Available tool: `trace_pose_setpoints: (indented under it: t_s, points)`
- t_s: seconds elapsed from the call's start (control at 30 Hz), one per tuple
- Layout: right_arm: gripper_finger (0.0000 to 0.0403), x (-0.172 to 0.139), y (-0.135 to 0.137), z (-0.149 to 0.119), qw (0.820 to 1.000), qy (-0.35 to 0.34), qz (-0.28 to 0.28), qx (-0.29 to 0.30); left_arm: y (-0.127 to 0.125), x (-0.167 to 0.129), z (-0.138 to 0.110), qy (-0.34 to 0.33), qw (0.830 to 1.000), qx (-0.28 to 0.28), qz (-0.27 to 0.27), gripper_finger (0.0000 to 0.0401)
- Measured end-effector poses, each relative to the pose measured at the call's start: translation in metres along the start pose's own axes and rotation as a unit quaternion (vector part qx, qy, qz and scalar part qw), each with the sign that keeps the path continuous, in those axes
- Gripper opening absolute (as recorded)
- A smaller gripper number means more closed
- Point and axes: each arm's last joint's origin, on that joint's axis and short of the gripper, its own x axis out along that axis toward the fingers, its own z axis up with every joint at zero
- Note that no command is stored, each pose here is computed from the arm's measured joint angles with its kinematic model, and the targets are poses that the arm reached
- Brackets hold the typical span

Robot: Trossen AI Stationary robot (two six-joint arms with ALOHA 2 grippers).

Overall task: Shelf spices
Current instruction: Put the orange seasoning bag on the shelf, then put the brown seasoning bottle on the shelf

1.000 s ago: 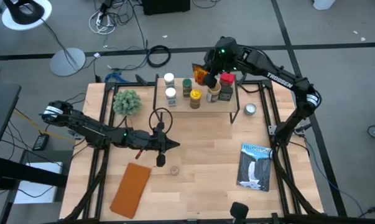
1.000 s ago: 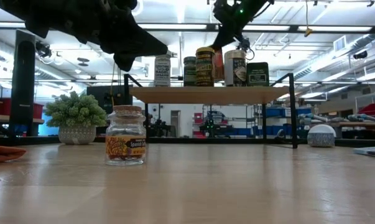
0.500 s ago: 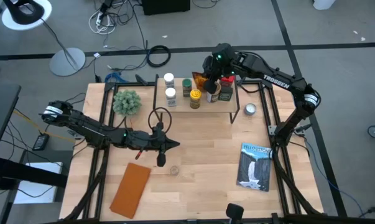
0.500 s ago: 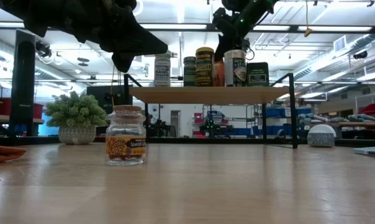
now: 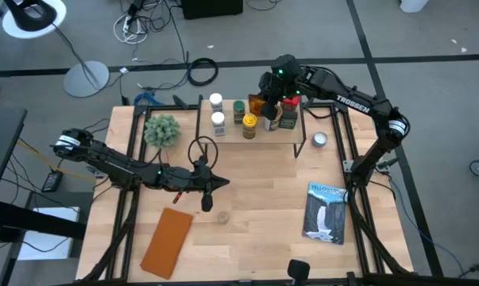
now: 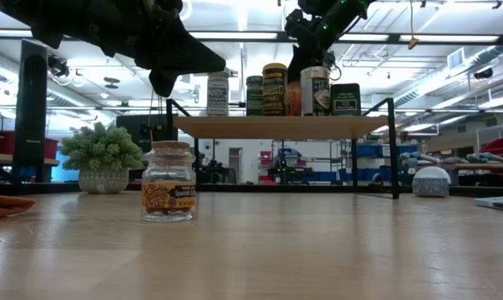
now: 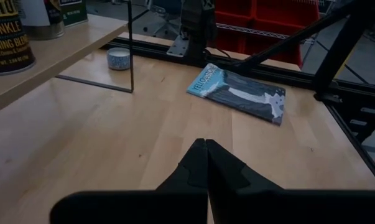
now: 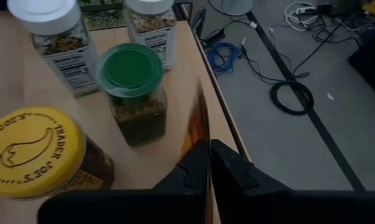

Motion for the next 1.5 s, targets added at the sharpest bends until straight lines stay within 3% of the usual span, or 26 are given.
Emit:
trace_pose_setpoints:
  t_s: [0.33,0.63,0.83,1.17,1.5]
  points:
    - [0.0062,-0.002,-0.004,0.001,1.000,-0.005,-0.005,-0.020,0.001,0.000,0.001,-0.005,1.000,-0.004,0.010,0.0001]
    - [0.0073,-0.035,-0.012,0.033,0.996,-0.073,-0.035,-0.036,0.001,0.000,0.000,0.000,1.000,-0.005,0.012,0.0001]
    - [0.0072,-0.043,-0.001,0.046,0.993,-0.105,-0.030,-0.048,0.001,0.000,0.000,-0.002,1.000,0.000,0.011,0.0001]
    - [0.0070,-0.042,0.052,0.051,0.991,-0.089,0.045,-0.091,0.000,0.000,0.003,-0.018,0.999,-0.033,0.006,0.0001]
    - [0.0033,-0.031,0.141,0.018,0.978,0.036,0.151,-0.137,-0.001,0.000,0.003,-0.013,0.998,-0.058,-0.005,0.0001]
